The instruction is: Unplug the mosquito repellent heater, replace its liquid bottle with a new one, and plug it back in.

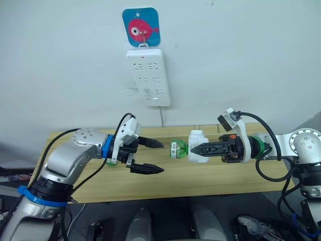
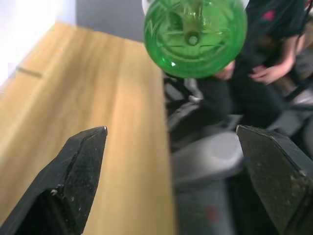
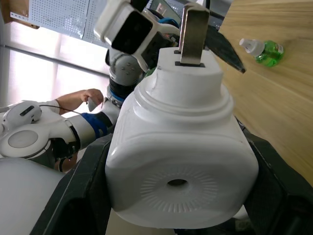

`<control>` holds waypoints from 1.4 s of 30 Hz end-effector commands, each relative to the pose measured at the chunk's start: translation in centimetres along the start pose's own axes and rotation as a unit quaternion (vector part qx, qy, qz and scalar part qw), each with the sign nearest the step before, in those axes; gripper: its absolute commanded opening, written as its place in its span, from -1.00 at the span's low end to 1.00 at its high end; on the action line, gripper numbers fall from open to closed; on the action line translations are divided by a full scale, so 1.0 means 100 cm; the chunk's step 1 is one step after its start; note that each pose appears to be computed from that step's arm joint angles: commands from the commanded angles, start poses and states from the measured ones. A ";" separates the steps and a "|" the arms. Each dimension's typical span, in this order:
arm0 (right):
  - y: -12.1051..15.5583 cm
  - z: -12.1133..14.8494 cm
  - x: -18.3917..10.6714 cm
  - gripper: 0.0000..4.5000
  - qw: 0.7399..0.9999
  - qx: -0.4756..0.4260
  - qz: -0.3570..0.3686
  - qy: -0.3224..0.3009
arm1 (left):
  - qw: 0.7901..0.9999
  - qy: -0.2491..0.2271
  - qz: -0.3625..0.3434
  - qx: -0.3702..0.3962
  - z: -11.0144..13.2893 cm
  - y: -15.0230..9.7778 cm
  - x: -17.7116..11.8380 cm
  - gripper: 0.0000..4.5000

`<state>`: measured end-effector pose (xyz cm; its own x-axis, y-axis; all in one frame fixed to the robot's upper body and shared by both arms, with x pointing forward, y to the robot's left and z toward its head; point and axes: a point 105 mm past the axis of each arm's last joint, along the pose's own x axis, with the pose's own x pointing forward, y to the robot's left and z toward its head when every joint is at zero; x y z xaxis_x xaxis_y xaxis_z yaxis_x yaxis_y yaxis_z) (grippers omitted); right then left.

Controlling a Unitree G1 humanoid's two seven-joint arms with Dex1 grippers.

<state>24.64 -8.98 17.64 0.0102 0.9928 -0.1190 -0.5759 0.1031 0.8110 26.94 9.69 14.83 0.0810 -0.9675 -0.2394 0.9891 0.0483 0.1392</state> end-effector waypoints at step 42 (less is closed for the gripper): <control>0.010 0.002 -0.004 0.36 1.000 -0.027 0.011 0.004 | 0.981 -0.019 -0.076 -0.179 0.067 -0.002 -0.006 0.01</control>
<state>24.42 -9.01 18.52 -0.0054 0.9969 -0.0783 -0.6009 0.0594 0.7971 25.57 7.57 20.00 -0.1000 -0.9709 -0.2175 0.9785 -0.0564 -0.1985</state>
